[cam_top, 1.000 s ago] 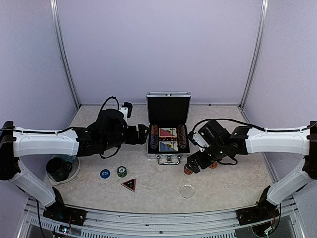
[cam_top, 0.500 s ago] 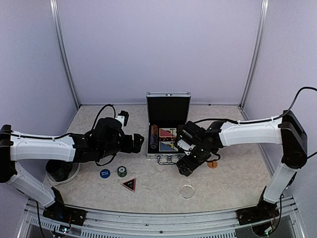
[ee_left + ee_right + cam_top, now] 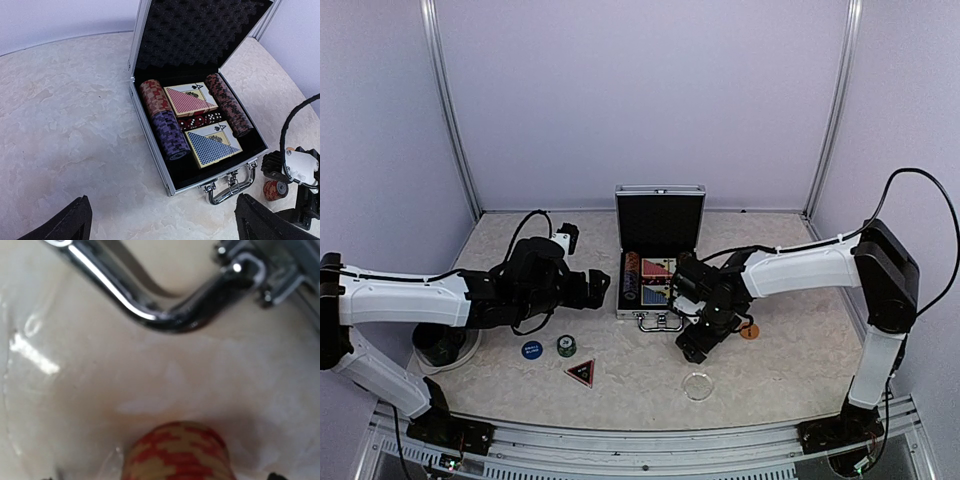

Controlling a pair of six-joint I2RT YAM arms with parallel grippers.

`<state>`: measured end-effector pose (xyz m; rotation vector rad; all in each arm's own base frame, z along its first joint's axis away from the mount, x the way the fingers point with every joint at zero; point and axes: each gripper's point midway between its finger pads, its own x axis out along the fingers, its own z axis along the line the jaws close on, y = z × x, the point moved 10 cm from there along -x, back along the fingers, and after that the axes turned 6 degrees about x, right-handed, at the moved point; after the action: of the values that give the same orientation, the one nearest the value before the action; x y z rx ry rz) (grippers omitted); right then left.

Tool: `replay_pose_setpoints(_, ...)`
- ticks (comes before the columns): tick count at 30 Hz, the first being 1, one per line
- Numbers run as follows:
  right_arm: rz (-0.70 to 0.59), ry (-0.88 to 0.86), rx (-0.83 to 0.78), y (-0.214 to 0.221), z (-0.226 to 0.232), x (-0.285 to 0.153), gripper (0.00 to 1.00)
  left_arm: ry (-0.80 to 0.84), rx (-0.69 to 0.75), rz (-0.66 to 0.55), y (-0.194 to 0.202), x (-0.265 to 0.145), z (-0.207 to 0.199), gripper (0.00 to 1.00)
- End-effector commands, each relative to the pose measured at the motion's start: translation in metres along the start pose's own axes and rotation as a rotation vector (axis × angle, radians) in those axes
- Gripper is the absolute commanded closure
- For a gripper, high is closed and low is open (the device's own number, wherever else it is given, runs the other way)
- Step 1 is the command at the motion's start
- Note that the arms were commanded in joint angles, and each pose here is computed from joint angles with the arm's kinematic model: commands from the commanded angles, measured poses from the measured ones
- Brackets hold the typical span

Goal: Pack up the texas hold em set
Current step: Pick up the pile of poker chips from the pile of poker chips.

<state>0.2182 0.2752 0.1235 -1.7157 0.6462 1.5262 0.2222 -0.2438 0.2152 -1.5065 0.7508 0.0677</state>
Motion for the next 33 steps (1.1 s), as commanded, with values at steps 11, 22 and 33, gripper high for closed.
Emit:
replay_pose_setpoints(11, 0.035, -0.013, -0.005, 0.002, -0.005, 0.016, 0.24, -0.002, 0.004, 0.0, 0.005, 0.005, -0.002, 0.01)
replay_pose_setpoints(22, 0.074, -0.048, -0.006, 0.016, -0.006, 0.028, 0.48, -0.005, 0.005, -0.001, 0.005, 0.004, -0.002, 0.01)
replay_pose_setpoints(33, 0.052, -0.052, -0.007, 0.015, -0.007, 0.024, 0.91, 0.002, 0.0, -0.004, 0.004, 0.003, -0.002, 0.01)
